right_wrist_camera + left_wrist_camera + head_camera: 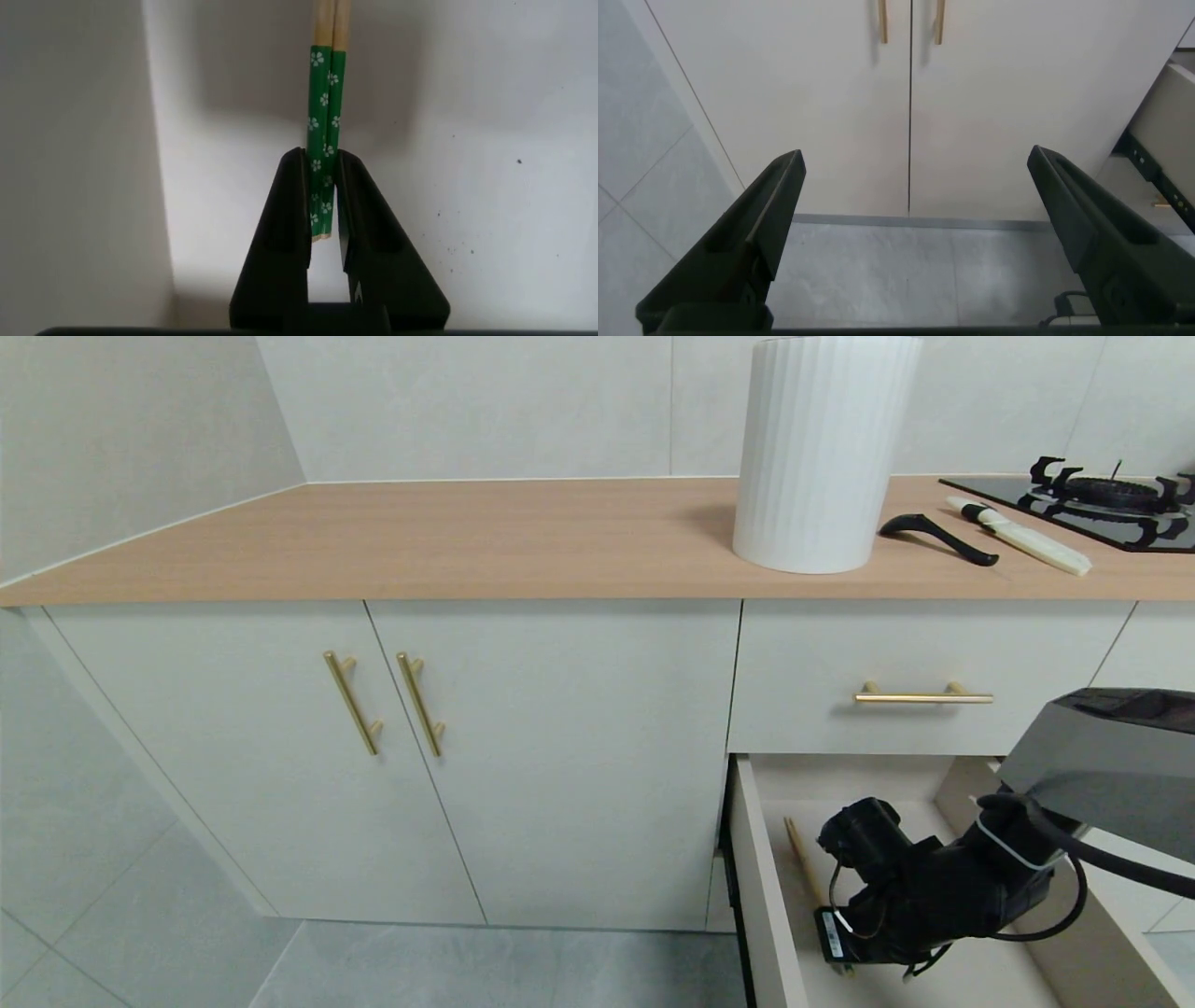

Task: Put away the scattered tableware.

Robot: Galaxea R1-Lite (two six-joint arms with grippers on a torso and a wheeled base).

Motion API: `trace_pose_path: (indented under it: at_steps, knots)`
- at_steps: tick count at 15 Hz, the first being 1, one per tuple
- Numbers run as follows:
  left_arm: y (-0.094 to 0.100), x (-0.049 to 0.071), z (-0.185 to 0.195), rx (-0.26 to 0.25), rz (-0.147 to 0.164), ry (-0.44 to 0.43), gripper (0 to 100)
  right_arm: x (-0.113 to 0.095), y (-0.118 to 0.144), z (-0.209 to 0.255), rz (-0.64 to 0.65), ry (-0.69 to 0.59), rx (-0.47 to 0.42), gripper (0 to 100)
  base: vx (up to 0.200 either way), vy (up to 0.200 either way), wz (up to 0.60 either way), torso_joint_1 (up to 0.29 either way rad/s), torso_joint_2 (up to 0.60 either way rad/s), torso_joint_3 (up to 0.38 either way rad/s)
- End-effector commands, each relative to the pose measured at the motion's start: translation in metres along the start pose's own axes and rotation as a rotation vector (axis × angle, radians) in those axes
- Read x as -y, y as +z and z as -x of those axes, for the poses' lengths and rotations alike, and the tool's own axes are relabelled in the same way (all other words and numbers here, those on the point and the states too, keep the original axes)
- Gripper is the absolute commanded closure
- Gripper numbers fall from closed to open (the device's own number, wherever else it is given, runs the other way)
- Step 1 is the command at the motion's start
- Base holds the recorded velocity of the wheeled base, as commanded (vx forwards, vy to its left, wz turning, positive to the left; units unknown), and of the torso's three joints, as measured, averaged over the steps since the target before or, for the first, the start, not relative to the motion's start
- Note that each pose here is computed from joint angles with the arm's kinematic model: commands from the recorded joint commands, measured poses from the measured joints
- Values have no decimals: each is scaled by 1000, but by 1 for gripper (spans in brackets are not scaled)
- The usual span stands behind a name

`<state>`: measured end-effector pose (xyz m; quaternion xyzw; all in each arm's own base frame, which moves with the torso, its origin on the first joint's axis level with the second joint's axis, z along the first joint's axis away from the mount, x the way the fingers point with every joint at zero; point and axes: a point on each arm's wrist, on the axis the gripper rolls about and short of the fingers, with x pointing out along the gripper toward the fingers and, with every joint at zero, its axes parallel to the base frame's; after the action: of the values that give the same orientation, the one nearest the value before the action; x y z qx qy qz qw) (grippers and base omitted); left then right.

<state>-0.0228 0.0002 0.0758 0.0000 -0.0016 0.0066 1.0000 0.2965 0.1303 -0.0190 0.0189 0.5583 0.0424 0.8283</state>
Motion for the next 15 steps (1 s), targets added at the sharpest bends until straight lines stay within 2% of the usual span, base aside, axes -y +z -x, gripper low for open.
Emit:
trace_pose_path:
  at_steps: [1,7,8,13,15]
  knots:
    - [0,0,0,0,0,1,0,-1,0,-5,-12,-8,-5,100,0,0,0,0,0,0]
    - [0,0,0,0,0,1,0,-1,0,-8,-18,-10,-3,100,0,0,0,0,0,0]
    - [0,0,0,0,0,1,0,-1,0,-8,-21,-11,-2,0,0,0,0,0,0,0]
    - [0,0,0,0,0,1,0,-1,1,-6,-23,-8,1,0,0,0,0,0,0,0]
    - [0,0,0,0,0,1,0,-2,7,8,-26,6,44,0,0,0,0,0,0,0]
